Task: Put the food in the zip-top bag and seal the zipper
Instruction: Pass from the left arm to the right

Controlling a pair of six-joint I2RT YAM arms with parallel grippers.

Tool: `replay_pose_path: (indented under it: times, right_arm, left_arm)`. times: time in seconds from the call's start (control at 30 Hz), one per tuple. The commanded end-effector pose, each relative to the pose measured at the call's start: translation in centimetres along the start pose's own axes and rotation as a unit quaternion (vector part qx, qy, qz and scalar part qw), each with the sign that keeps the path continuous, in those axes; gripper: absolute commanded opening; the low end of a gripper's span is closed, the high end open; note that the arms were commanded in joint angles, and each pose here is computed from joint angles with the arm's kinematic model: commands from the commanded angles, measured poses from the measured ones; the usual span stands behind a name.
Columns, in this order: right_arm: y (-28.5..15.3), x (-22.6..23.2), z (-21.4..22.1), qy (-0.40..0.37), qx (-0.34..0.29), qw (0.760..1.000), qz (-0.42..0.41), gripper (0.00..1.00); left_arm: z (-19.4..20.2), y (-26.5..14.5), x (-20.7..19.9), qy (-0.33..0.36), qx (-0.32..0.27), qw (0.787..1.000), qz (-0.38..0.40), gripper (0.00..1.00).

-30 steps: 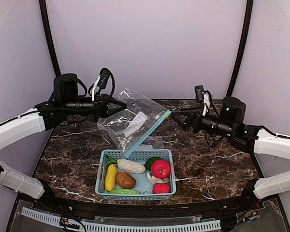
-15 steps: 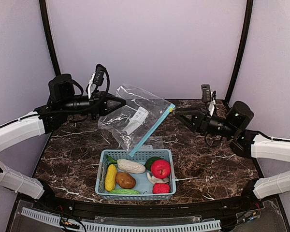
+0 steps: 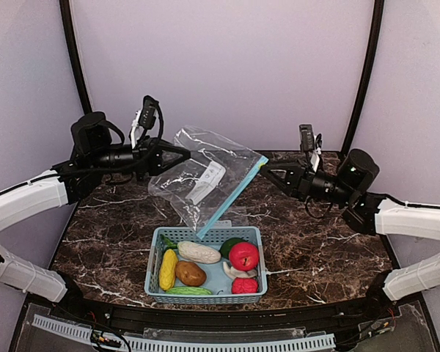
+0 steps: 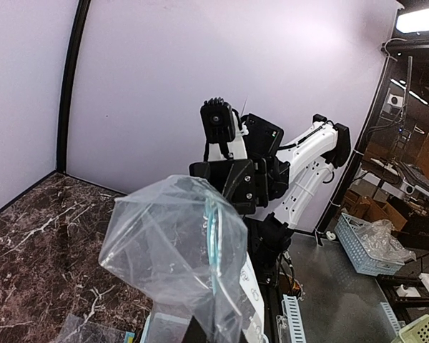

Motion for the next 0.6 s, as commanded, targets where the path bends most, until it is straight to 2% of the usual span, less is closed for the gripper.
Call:
replay_pose_path:
  times: [0.0, 0.33, 0.43, 0.5, 0.53, 0.57]
  right_arm:
    - [0.5, 0.5, -2.4, -0.029, -0.033, 0.999, -0.019, 0.25]
    - [0.9, 0.5, -2.5, -0.034, -0.032, 0.999, -0.026, 0.01]
    - [0.9, 0.4, -2.3, -0.033, -0.026, 0.999, -0.02, 0.0]
    - [0.8, 0.3, -2.3, -0.035, -0.022, 0.999, -0.015, 0.0]
    - [0.8, 0.3, -2.4, -0.038, -0.019, 0.999, -0.012, 0.0]
    - [0.8, 0.1, -2.1, -0.037, -0.007, 0.999, -0.002, 0.0]
  left_arm:
    - [-0.2, -0.4, -1.1, 0.011, -0.004, 1.0, 0.019, 0.01]
    - [0.0, -0.3, -0.8, 0.01, -0.002, 1.0, 0.015, 0.01]
    - [0.0, -0.2, -0.5, 0.009, 0.0, 1.0, 0.005, 0.01]
    - [0.1, -0.2, -0.1, 0.013, 0.003, 1.0, -0.01, 0.11]
    - [0.4, -0.3, 0.4, 0.004, 0.01, 1.0, -0.027, 0.28]
    - [0.0, -0.3, 0.3, 0.023, 0.01, 0.999, -0.037, 0.38]
Point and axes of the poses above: each gripper's point midway between its finger pads, its own y axis out along the fingers, its own x axis along the line the jaws close on, z = x × y, the point moved 4 cm from there along -y, back along the fingers, and after that the axes turned 14 degrees about -y, right-handed, at the moved point
